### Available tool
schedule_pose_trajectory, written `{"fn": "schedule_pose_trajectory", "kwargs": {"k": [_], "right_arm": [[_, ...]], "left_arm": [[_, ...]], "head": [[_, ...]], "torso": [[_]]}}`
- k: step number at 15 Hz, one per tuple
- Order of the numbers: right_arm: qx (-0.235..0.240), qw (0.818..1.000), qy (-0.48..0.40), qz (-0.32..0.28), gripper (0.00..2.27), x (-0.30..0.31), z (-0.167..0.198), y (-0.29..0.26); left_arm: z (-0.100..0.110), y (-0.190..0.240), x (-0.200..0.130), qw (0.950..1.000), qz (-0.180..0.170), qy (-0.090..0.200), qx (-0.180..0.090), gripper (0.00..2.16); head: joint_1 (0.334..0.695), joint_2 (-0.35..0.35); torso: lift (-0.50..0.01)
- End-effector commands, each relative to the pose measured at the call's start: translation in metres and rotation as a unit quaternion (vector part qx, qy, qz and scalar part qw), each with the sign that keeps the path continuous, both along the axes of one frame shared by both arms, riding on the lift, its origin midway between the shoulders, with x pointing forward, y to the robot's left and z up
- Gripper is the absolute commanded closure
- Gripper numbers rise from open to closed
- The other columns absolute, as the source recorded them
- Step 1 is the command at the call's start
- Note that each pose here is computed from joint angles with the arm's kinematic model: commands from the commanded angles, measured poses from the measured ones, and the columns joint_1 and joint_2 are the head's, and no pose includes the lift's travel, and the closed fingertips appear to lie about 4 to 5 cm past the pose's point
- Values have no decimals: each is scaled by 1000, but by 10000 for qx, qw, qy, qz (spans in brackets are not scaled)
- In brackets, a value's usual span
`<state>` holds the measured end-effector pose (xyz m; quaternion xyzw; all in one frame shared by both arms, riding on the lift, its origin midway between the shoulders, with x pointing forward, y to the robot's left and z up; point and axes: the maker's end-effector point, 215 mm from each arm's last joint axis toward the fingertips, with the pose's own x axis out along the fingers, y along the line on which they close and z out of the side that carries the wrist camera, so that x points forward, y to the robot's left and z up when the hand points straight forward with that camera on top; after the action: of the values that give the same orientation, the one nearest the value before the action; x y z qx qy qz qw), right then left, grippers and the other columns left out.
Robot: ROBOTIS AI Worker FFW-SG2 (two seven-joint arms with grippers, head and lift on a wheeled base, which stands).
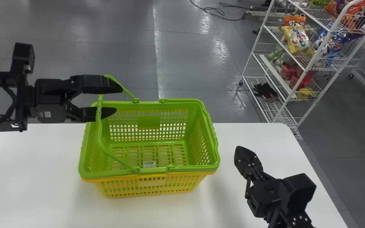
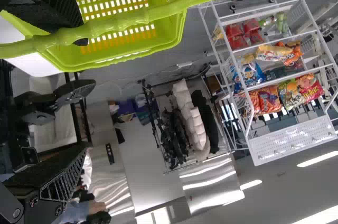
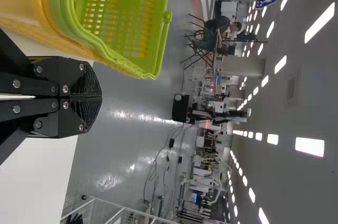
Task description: Grasp handle with right gripper to insert into left gripper then lift and swing left to center
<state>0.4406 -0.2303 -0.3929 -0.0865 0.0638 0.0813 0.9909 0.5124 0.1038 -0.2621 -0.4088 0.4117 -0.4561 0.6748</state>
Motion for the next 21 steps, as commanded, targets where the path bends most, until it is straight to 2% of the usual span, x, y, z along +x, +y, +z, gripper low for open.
{"fn": "schedule_pose_trajectory", "kwargs": {"k": [1,10,21], "right_arm": [[-280,9996,83,49,2115,13,-6,9],[-751,9969,238,-18,2115,41,-23,-3],[-827,9961,293,61,2115,58,-30,10]], "left_arm": [[-1,-2,-3,10000,-29,26,-26,117],[-3,-5,-9,9998,-77,85,-139,117],[-5,-14,-19,9995,-177,128,-242,120]], "head": [[695,-148],[695,-146],[695,-146]], "torso": [[-93],[-93],[-93]]}}
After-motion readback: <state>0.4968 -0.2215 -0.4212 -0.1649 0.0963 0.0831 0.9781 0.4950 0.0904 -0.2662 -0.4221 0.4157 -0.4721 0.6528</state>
